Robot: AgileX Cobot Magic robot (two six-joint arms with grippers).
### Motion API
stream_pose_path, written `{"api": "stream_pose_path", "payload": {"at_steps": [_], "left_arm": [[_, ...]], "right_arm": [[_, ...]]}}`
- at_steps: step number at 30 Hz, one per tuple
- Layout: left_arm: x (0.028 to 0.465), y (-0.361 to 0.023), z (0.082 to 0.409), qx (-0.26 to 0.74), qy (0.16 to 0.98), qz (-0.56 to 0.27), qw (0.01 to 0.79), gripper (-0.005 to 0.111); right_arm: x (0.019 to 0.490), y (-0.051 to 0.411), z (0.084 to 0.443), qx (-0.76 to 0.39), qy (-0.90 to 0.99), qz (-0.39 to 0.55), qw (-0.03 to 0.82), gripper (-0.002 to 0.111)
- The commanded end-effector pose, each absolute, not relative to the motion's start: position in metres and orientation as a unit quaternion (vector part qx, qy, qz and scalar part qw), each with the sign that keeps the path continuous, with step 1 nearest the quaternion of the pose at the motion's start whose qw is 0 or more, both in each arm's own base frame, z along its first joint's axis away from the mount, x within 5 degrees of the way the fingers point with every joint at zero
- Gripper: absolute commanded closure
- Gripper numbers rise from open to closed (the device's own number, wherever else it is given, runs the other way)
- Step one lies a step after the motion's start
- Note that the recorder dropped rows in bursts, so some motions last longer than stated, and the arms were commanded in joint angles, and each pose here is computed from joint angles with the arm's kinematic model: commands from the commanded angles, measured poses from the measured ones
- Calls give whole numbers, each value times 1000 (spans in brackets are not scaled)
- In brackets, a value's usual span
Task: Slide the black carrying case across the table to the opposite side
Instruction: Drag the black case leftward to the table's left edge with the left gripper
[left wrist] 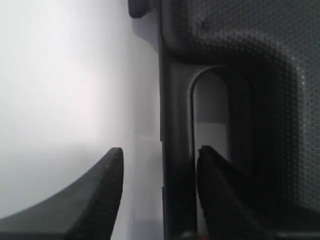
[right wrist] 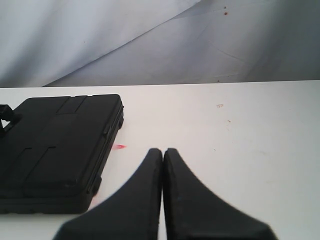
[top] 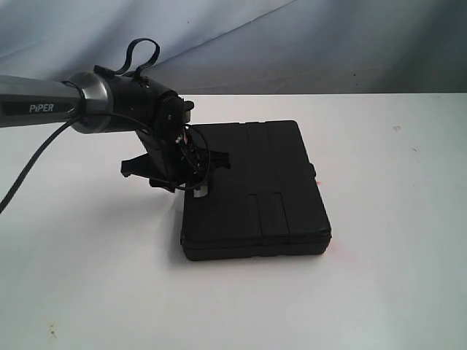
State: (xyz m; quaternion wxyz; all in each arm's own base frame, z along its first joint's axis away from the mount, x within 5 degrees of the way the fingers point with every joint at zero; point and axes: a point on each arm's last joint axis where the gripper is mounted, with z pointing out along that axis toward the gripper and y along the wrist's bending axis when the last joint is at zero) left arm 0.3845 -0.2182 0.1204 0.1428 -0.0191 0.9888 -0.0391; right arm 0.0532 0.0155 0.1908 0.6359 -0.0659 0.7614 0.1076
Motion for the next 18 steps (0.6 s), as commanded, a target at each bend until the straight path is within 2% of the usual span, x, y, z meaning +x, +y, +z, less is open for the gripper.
{"api": "stream_pose_path", "payload": {"at_steps": [1, 3, 11, 18], "left_arm": [[386, -222, 123, -15, 987, -48, 154, 63], [386, -222, 123, -15, 987, -48, 154, 69], [385, -221, 123, -10, 988, -45, 150, 107], [383, -219, 122, 55, 987, -28, 145, 107]], "right_arm": [[53, 15, 190, -59, 761, 108, 637, 108], [53, 15, 190, -59, 761, 108, 637, 108], [53, 15, 190, -59, 761, 108, 637, 108], [53, 15, 190, -59, 761, 108, 637, 108]]}}
